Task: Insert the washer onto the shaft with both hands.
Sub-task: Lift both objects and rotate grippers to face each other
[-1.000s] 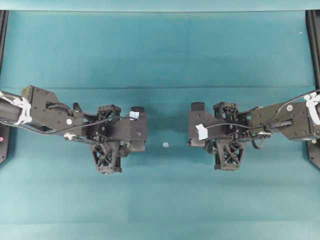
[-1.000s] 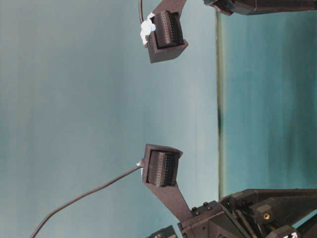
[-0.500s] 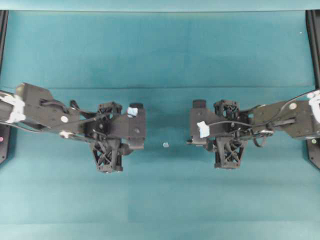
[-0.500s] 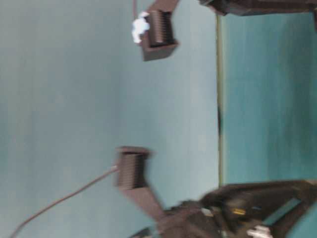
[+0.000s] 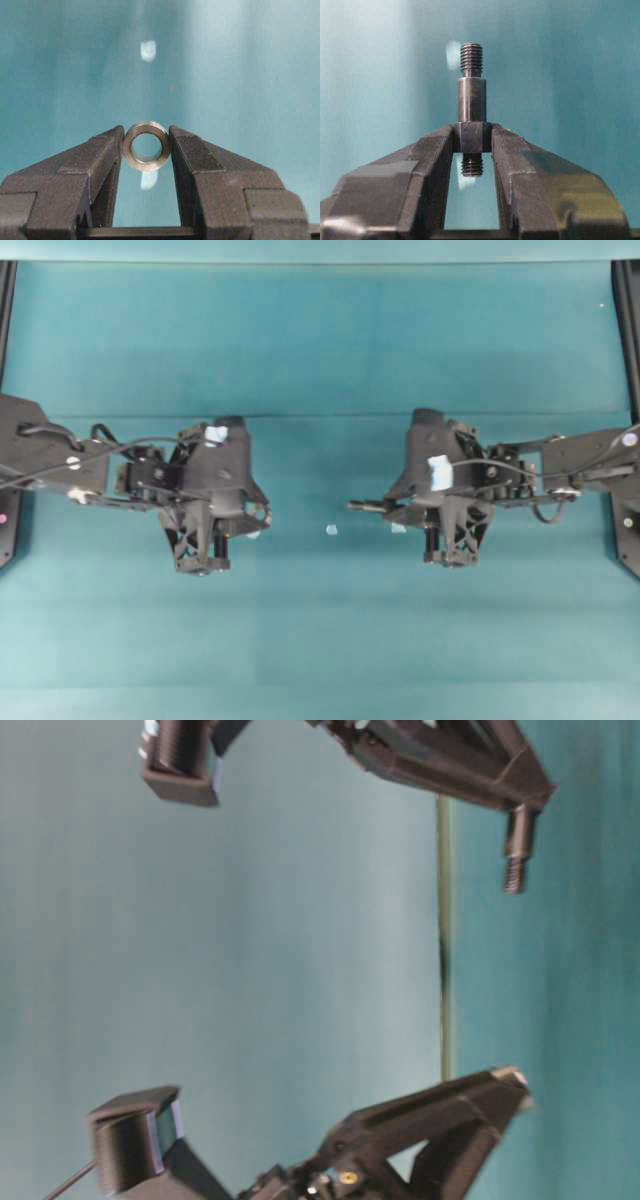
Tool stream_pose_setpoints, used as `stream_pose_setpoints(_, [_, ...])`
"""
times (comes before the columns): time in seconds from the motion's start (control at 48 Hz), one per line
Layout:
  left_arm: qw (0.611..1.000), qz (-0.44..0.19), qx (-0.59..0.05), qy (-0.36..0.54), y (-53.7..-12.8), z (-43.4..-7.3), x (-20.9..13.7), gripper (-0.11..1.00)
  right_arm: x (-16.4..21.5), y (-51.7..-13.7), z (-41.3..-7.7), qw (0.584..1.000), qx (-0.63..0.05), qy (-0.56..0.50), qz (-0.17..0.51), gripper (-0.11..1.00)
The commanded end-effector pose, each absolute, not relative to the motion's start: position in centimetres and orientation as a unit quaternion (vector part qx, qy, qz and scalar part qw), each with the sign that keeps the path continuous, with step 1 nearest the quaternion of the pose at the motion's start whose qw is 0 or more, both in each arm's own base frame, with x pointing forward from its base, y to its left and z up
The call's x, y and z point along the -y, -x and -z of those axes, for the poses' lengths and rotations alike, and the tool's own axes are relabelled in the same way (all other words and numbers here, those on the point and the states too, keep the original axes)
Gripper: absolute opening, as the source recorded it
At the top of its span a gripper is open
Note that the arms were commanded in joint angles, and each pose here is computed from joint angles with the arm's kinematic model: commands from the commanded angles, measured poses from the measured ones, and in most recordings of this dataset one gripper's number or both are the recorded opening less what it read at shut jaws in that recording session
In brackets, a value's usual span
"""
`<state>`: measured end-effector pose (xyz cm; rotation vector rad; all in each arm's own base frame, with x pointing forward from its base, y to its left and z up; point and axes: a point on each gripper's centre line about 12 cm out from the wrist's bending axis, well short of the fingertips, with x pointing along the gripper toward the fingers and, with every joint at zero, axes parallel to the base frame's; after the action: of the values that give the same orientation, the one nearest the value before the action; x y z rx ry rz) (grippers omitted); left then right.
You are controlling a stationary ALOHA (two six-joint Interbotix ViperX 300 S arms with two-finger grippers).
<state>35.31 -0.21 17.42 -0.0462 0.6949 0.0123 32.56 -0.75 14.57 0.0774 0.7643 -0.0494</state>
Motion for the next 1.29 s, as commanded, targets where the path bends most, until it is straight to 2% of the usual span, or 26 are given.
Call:
stream_pose_setpoints(0.0, [0.953,-0.006,-0.303,0.024,-35.5,-18.9,0.1,0.36,0.7,-32.9,-15.9,0.943,-0.330,-0.044,0.024,0.01])
stream_pose_setpoints(0.313, [0.965,-0.006,-0.262,0.025,-35.9,-19.7,0.0,0.36,0.5,-32.0,-15.9,0.957,-0.285,-0.044,0.020,0.01])
stream_pose_setpoints(0.667, [0.988,-0.003,-0.154,0.031,-36.1,-21.8,0.0,0.36,0.3,-32.4,-16.9,0.973,-0.226,-0.045,0.016,0.01])
stream_pose_setpoints(1.271, [0.992,-0.012,-0.115,0.039,-36.3,-22.7,-0.7,0.36,0.2,-33.0,-18.2,0.984,-0.168,-0.050,0.013,0.01])
